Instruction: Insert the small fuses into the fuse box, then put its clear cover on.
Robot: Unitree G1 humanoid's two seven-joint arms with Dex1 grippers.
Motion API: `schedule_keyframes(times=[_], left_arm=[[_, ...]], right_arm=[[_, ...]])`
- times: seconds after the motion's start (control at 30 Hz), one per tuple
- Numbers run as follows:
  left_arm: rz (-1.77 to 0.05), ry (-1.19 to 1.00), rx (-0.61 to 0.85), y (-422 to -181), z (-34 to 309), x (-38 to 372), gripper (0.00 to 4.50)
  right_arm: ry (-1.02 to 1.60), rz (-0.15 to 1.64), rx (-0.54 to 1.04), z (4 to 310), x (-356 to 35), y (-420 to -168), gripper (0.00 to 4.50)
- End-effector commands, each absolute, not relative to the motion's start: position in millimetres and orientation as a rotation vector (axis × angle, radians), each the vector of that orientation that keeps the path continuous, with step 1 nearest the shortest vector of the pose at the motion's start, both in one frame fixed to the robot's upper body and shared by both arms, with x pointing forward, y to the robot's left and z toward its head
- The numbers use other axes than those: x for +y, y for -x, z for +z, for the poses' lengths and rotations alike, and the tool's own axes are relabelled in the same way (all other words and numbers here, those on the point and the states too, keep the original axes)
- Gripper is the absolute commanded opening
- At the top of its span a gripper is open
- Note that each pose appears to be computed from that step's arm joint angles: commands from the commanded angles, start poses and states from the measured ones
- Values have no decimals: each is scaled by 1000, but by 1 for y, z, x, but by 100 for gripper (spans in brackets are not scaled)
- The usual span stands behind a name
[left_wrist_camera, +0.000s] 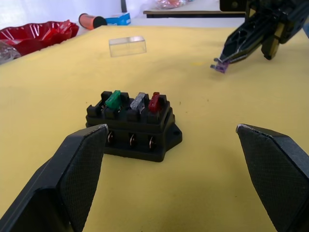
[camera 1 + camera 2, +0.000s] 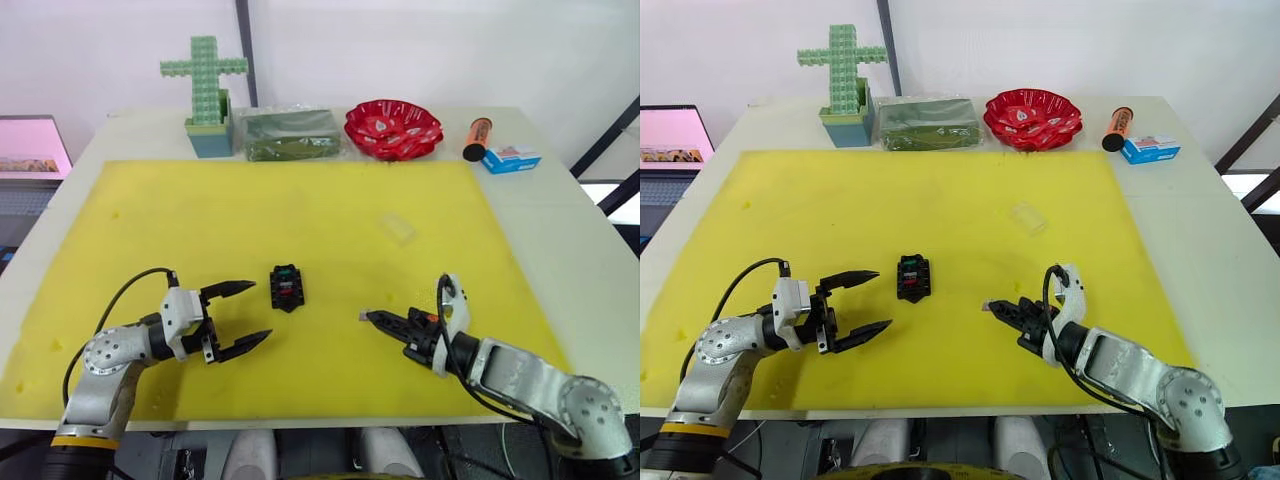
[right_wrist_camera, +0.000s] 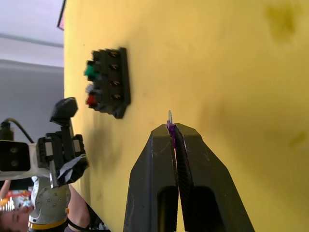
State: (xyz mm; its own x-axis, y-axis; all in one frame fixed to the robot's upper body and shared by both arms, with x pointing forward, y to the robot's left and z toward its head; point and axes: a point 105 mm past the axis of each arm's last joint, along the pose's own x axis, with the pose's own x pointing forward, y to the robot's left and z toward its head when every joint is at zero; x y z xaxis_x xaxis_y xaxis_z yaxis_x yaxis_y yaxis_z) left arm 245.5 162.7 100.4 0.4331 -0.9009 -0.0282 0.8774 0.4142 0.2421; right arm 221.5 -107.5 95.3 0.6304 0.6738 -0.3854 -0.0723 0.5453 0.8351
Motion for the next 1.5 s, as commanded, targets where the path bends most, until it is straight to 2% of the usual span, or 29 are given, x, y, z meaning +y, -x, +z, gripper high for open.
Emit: schedule_keyframes(times=[0.03, 0.2, 0.23, 0.33, 0.5, 0.67, 0.77, 0.83, 1.0, 1.2, 1.5], left_arm=[[-1123, -253, -153, -245, 110, 162, 450], [-1137, -261, -154, -244, 109, 160, 450], [-1137, -260, -154, -244, 109, 160, 450], [-1136, -260, -155, -245, 109, 160, 450], [-1134, -258, -153, -244, 107, 159, 450], [-1134, -259, -151, -243, 107, 159, 450], [-1132, -260, -153, -244, 107, 159, 450], [-1132, -260, -155, -245, 107, 159, 450], [-1136, -259, -160, -249, 108, 158, 450], [-1143, -255, -166, -252, 108, 155, 450], [-1128, -245, -170, -247, 108, 153, 450]], right_arm=[[-906, 498, 759, 102, -105, -220, 5], [-882, 476, 795, 95, -109, -215, 5], [-884, 477, 794, 95, -110, -214, 26], [-884, 492, 789, 96, -108, -214, 103], [-863, 516, 790, 98, -110, -212, 277], [-714, 678, 871, 99, -125, -198, 448], [-606, 850, 967, 112, -141, -192, 448], [-509, 948, 1011, 126, -150, -197, 448], [-347, 1131, 1023, 143, -153, -234, 448], [-178, 1326, 1089, 135, -145, -267, 448], [-65, 1466, 1158, 122, -133, -292, 448]])
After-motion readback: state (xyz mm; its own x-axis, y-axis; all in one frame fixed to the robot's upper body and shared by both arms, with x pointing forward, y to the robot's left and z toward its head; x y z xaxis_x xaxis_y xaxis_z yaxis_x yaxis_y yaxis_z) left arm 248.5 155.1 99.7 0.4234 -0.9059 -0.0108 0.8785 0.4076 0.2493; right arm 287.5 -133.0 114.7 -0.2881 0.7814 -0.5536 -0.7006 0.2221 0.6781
